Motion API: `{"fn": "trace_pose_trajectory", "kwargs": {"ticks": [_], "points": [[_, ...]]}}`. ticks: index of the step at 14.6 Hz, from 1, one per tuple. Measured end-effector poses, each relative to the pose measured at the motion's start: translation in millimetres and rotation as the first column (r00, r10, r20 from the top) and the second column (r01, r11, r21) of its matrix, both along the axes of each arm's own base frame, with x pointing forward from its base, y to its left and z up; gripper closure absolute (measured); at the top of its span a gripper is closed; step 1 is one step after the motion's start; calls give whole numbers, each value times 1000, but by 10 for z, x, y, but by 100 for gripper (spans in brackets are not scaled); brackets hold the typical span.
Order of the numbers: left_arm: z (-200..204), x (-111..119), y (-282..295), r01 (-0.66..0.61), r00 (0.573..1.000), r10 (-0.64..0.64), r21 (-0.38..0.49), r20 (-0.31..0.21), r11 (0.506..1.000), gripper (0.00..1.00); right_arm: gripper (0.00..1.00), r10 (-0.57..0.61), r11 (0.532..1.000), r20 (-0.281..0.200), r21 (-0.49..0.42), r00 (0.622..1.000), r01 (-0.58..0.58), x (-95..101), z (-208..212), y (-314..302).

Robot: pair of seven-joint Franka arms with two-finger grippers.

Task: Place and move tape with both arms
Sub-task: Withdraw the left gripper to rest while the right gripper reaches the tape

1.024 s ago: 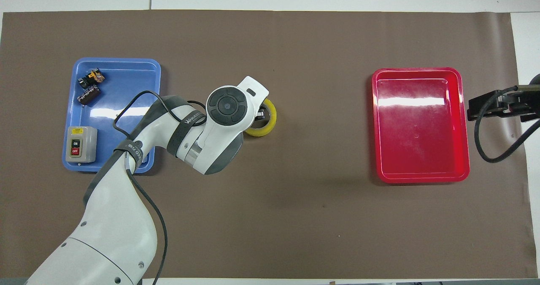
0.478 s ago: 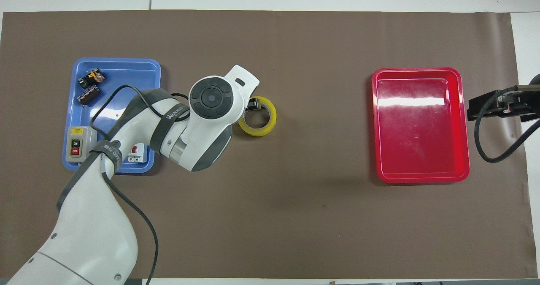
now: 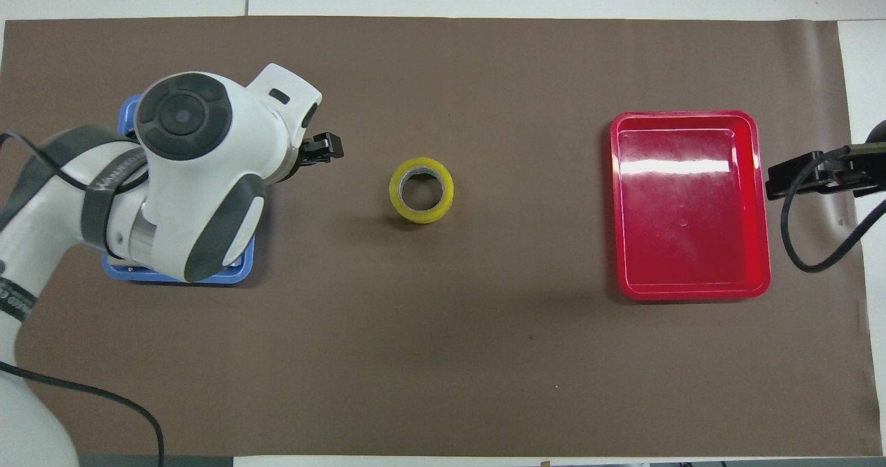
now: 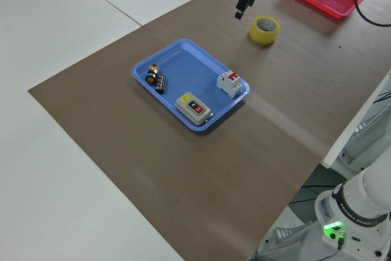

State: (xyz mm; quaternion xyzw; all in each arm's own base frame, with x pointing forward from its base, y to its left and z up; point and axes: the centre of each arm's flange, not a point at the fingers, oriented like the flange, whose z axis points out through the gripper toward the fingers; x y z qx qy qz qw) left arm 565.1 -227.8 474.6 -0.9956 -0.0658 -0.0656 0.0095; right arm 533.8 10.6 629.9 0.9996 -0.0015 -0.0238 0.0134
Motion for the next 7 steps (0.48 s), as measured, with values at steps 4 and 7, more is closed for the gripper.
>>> {"fn": "trace_pose_trajectory", "kwargs": {"ticks": [4, 7], "points": [[377, 63, 1008, 62, 997, -65, -55, -50, 997, 0, 0, 112, 993, 21, 24, 994, -112, 49, -109, 571], [597, -37, 1563, 94, 991, -98, -51, -86, 994, 0, 0, 214, 975, 37, 45, 976, -216, 310, -645, 1385]]}}
